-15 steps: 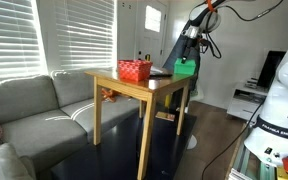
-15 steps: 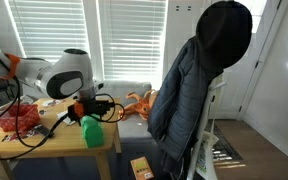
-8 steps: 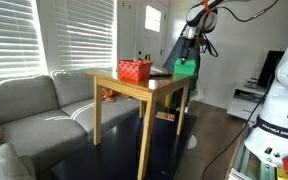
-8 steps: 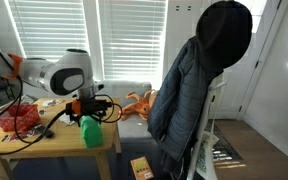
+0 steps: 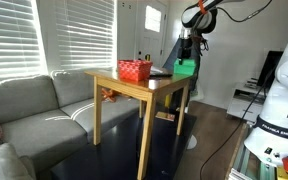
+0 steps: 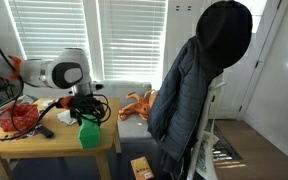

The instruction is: Open the green container.

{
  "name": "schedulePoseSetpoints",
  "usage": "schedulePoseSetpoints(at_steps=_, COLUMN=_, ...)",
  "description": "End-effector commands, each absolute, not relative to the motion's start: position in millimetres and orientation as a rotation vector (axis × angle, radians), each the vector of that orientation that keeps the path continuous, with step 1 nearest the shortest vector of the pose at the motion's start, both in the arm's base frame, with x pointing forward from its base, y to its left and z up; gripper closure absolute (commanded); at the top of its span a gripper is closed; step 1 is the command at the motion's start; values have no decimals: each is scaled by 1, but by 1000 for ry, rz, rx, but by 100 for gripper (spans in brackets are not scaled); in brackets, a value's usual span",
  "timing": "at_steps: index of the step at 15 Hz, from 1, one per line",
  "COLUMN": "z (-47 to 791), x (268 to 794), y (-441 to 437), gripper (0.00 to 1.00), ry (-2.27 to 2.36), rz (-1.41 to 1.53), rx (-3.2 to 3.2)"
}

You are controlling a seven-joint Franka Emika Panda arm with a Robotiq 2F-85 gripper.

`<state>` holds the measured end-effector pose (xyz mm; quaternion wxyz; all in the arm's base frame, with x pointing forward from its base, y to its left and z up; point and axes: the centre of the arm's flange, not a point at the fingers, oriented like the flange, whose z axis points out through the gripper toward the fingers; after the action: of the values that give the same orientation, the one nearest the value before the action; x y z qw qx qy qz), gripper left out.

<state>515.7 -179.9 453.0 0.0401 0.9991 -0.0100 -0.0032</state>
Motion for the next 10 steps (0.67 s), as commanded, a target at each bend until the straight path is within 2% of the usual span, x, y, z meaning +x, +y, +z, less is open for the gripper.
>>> schedulePoseSetpoints(at_steps=1, z=455, x=530, y=-170, gripper=0, ry=-294, rz=-108, rx=3040)
schedulePoseSetpoints(at_steps=10, z=452, x=550, y=-164, gripper=0, ry=-579, rz=-9, rx=3042)
